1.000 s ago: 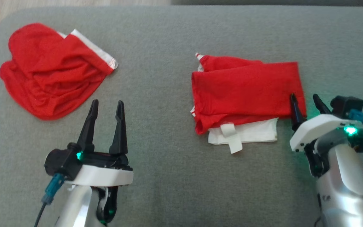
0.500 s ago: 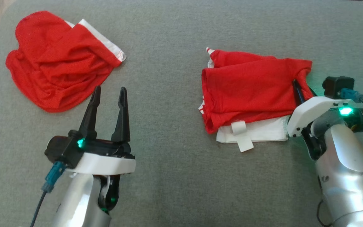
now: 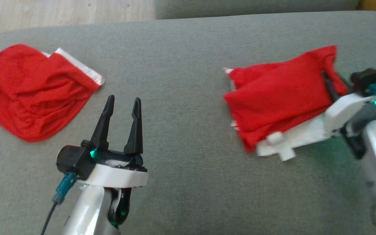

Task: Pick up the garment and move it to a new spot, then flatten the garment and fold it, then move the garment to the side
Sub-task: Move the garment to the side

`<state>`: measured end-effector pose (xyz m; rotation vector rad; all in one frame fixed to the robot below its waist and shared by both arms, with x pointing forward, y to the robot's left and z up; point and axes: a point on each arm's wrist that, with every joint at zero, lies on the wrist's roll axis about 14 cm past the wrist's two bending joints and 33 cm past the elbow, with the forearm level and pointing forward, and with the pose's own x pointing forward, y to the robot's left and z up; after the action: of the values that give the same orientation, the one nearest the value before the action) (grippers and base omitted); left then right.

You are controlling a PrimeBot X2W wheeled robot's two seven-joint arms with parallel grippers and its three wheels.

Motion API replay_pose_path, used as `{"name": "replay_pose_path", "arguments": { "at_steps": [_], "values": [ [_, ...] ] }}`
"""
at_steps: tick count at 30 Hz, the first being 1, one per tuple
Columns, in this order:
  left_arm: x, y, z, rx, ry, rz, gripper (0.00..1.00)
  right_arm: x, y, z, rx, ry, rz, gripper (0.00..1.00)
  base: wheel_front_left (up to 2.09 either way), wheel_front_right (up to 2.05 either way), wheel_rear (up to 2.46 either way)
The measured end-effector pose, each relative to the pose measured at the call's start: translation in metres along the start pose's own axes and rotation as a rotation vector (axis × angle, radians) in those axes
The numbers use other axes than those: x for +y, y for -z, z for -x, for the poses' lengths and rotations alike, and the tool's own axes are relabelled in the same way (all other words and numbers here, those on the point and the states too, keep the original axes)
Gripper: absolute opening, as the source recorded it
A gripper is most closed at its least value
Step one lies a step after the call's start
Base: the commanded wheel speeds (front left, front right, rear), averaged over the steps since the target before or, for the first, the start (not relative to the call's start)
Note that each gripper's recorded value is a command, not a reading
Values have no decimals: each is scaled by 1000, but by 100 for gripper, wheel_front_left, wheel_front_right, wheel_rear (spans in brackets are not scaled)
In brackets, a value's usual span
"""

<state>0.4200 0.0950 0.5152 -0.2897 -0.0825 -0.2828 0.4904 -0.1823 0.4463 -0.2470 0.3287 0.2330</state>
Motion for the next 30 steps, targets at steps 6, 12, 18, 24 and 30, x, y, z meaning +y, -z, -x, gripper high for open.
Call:
{"name": "replay_pose_path", "arguments": {
  "at_steps": [6, 12, 18, 24, 30],
  "values": [
    [-12, 4, -7, 3, 30, 11, 100, -81, 17, 28, 89, 117, 121, 0, 0, 0, 0],
    [-4, 15, -16, 24, 20, 19, 100, -143, 37, 37, 183, 205, 219, 0, 0, 0, 0],
    [13, 23, -24, 37, -10, 20, 100, -177, 47, 33, 216, 269, 228, 0, 0, 0, 0],
    [21, 27, -28, 43, -26, 18, 100, -179, 45, 24, 197, 285, 209, 0, 0, 0, 0],
    [18, 24, -28, 36, -15, 20, 100, -178, 35, 25, 160, 304, 187, 0, 0, 0, 0]
  ]
}}
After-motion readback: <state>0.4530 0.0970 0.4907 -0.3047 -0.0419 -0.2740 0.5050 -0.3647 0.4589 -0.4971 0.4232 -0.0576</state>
